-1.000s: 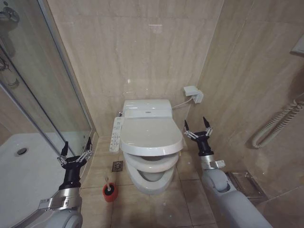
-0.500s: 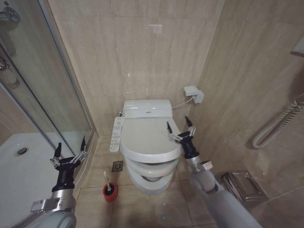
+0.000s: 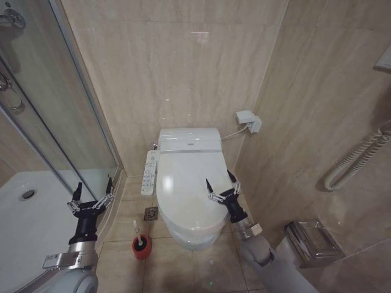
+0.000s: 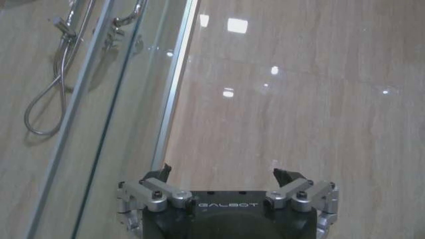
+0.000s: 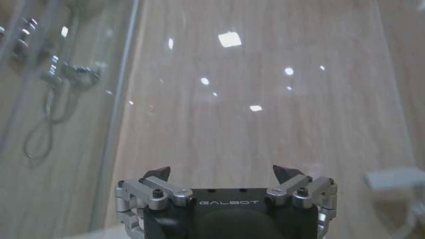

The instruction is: Open the toilet lid, clean the toilet bowl with a toilet brush, close the toilet lid, and flush.

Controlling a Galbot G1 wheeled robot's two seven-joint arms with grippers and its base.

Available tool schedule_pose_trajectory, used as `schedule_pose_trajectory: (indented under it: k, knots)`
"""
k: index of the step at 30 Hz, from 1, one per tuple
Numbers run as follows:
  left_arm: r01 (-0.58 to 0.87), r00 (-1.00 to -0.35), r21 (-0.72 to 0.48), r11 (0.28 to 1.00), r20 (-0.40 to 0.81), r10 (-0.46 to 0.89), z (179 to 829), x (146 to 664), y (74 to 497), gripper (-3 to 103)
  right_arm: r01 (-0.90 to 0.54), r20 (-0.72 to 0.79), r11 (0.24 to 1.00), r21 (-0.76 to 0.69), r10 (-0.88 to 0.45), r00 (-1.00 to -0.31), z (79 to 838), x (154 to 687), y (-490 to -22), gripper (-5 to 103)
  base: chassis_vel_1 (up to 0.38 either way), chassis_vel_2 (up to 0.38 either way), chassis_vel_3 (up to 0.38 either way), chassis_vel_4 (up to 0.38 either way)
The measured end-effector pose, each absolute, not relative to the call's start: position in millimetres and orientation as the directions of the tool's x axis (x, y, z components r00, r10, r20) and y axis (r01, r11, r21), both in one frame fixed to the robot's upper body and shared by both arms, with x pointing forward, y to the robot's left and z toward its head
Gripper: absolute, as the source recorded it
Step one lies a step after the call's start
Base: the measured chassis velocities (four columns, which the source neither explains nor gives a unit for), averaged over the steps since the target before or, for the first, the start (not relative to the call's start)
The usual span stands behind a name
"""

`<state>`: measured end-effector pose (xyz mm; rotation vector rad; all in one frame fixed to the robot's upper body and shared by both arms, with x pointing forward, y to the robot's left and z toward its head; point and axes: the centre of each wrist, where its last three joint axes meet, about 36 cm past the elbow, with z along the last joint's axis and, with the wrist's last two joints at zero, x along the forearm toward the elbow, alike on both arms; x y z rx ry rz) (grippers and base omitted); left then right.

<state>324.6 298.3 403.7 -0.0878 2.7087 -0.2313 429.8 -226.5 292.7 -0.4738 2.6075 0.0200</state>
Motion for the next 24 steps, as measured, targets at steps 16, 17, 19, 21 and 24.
schedule_pose_trajectory:
  k: [16,17,19,21,24]
  knots:
    - [-0.034,-0.921,-0.175,0.984,-0.376,-0.099,384.3,323.4,285.6,100,-0.168,-0.382,0.985,0.039,-0.140,-0.914,247.6,438.5,-222.1,100,0.000,0.000,0.000,0.000]
    - [-0.034,-0.921,-0.175,0.984,-0.376,-0.099,384.3,323.4,285.6,100,-0.168,-0.382,0.985,0.039,-0.140,-0.914,247.6,438.5,-222.1,100,0.000,0.000,0.000,0.000]
    - [-0.033,-0.924,-0.171,0.985,-0.369,-0.095,380.6,323.1,284.5,100,-0.128,-0.370,0.988,0.091,-0.086,-0.925,249.0,439.4,-208.5,100,0.000,0.000,0.000,0.000]
    - [-0.032,-0.926,-0.167,0.985,-0.366,-0.092,379.1,323.2,285.3,100,-0.124,-0.367,0.987,0.106,-0.077,-0.927,248.0,438.0,-202.4,100,0.000,0.000,0.000,0.000]
    - [-0.032,-0.929,-0.154,0.988,-0.359,-0.086,376.2,325.3,289.1,100,-0.121,-0.363,0.984,0.127,-0.067,-0.929,246.3,435.1,-191.9,100,0.000,0.000,0.000,0.000]
